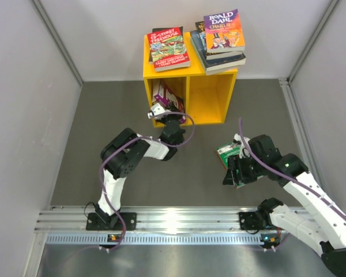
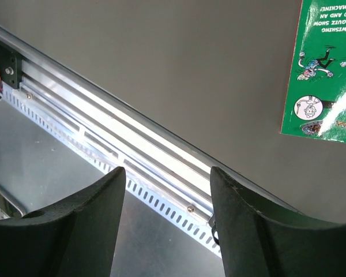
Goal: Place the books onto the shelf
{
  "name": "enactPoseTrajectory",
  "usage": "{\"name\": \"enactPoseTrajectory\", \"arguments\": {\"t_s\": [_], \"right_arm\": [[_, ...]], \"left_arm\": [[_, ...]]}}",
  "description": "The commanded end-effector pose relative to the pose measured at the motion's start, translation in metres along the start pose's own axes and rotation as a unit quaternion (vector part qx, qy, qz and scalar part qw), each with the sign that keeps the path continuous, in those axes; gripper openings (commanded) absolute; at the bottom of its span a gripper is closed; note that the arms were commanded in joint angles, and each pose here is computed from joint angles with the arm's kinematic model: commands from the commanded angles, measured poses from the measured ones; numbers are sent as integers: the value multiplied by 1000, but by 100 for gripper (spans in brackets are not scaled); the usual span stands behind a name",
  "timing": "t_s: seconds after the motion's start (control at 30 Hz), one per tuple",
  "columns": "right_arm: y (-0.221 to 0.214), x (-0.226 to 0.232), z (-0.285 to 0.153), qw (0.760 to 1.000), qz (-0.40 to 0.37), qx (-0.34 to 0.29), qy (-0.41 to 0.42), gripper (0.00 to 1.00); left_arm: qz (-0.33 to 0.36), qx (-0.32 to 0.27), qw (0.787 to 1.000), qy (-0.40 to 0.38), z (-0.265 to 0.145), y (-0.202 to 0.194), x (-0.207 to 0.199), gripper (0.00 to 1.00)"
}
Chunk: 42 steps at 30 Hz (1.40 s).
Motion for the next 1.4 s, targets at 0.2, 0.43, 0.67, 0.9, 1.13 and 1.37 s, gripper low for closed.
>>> {"name": "enactPoseTrajectory", "arguments": {"t_s": [0.2, 0.43, 0.67, 0.9, 1.13, 1.37], "right_arm": [[3, 7, -1, 999, -29, -16, 17, 59], [3, 8, -4, 999, -32, -21, 20, 59], [6, 10, -5, 999, -30, -30, 22, 59], [22, 20, -8, 998, -21, -55, 35, 61], [37, 36, 0, 995, -1, -70, 65, 61], [37, 41, -3, 993, 35, -83, 82, 61]], "left_arm": [[-143, -102, 984, 19, -4, 54, -27, 49], [-95, -103, 990, 11, -5, 49, -40, 74], [-49, -106, 993, 2, -17, 76, -34, 92], [18, -69, 997, 7, -33, 94, -13, 98], [54, -35, 998, -15, -38, 103, -2, 67], [70, -4, 997, -21, -27, 98, -20, 65]]}}
Point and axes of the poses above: each gripper's point midway between its finger pads, its own z axis out along the fingers, its own x axis along the line the jaws close on, y = z × x, the point moved 1 cm from there along -z, back along the fingers, and after that the axes turned 14 degrees about z, right-handed, at the moved point
